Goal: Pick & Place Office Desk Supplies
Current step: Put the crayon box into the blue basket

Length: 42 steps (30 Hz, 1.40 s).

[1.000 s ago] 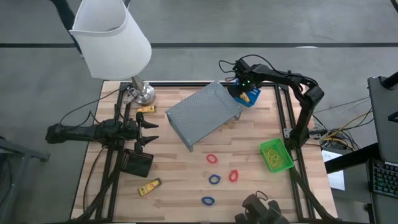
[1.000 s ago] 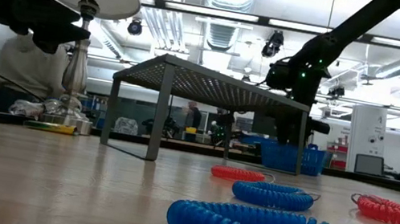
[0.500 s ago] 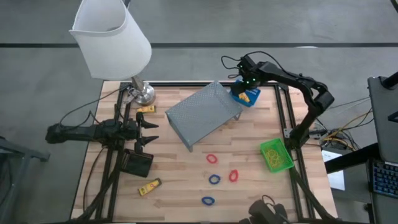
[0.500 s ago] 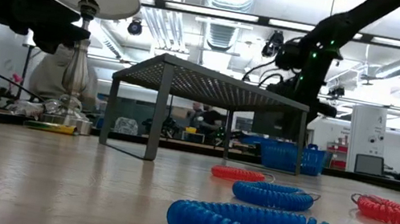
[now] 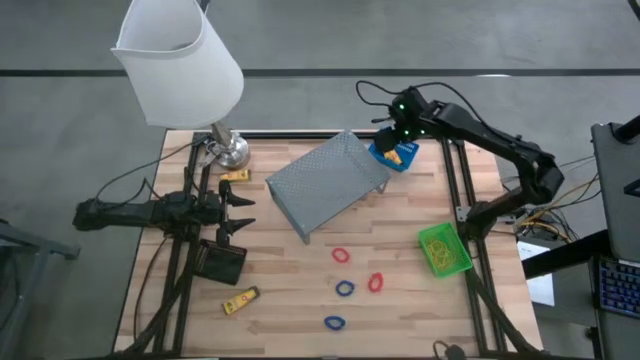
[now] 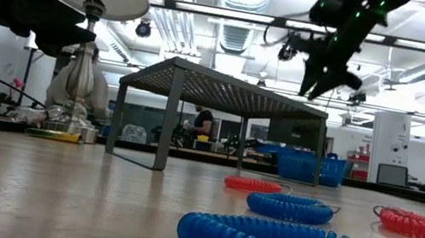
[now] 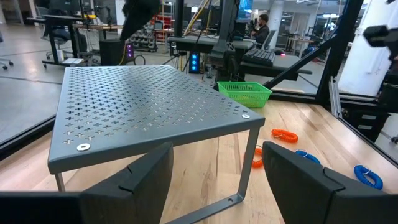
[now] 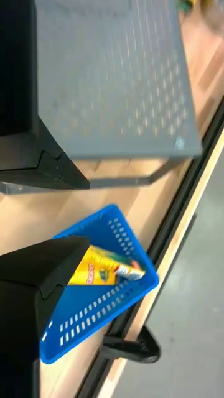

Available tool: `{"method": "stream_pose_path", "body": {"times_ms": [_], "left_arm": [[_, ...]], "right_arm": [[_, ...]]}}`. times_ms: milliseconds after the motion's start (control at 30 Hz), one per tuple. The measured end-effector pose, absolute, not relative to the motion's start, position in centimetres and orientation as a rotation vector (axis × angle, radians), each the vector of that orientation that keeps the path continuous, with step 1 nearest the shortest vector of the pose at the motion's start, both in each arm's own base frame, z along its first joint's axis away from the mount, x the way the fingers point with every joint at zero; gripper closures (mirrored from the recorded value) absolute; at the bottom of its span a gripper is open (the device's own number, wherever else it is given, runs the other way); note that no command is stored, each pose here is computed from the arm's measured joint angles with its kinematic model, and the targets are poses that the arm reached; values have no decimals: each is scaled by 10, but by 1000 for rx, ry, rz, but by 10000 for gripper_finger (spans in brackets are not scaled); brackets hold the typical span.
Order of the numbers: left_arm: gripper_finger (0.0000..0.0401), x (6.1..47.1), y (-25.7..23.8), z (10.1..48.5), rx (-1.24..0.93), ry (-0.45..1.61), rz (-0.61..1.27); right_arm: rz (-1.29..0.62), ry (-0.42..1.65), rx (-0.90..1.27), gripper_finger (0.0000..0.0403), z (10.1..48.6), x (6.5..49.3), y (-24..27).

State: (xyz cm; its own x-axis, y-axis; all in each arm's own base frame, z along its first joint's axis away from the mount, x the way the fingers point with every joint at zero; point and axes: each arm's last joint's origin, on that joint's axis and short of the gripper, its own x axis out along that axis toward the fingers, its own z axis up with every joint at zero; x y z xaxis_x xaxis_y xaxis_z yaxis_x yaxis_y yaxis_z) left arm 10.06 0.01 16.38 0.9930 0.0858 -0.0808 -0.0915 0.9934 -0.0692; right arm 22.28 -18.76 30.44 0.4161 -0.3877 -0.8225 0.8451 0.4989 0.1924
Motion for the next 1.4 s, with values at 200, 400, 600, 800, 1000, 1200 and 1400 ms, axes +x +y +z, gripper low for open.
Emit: {"method": "stream_pose_path", "body": {"times_ms": [200,400,600,800,1000,1200,1400], "left_arm": [[148,101,0,164,-73,78,89],[148,101,0,164,-73,78,89],[148,101,0,164,-73,78,89],[148,101,0,164,-73,78,88],[148,101,0,164,-73,78,89],[148,101,0,164,-73,78,89],[148,101,0,164,-73,78,89]], "right_arm": [[-846,741,553,273,322,226,-158],[-845,700,416,273,324,239,-123],[-779,708,326,273,317,250,-87],[-870,514,296,285,299,255,-51],[-772,376,234,291,281,232,-19],[-648,250,147,274,271,196,-13],[-500,165,14,263,265,173,-10]]}}
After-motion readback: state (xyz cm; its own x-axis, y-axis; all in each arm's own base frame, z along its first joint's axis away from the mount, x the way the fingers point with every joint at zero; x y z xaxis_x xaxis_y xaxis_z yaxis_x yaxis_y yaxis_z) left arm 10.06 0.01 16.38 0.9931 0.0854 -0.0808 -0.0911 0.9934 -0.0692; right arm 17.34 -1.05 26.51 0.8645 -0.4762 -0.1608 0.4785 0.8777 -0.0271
